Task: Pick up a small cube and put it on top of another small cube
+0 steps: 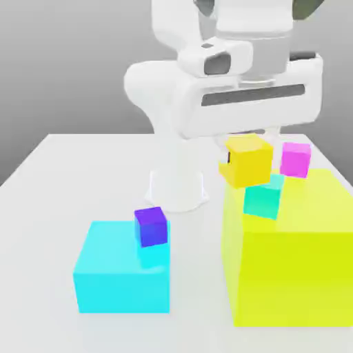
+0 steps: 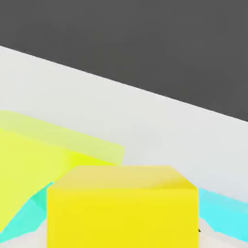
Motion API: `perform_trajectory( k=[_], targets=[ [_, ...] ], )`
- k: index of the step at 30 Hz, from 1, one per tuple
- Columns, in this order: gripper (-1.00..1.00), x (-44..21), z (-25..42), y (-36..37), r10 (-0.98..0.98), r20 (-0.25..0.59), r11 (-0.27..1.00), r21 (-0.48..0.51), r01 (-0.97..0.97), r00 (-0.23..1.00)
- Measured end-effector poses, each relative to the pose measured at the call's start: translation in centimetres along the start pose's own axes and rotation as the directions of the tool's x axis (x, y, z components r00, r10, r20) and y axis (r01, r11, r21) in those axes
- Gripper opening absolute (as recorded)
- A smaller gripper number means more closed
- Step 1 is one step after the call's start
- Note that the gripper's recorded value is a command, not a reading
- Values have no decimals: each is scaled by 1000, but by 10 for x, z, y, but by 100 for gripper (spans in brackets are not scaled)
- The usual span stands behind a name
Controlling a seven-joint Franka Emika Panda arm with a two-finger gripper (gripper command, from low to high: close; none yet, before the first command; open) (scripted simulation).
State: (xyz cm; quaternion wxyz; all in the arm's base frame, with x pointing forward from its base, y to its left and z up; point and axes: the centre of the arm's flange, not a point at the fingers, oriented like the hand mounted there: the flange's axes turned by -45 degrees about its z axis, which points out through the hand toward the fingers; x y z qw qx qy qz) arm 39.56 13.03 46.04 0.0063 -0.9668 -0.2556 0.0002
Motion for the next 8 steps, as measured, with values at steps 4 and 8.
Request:
perform_trajectory(
  k=[4, 8],
  targets=[
    [-100, -8, 34, -21, -92, 3, 996, -6, 92, 996],
    [100, -8, 48, -22, -95, 3, 995, -6, 95, 995]
  ],
)
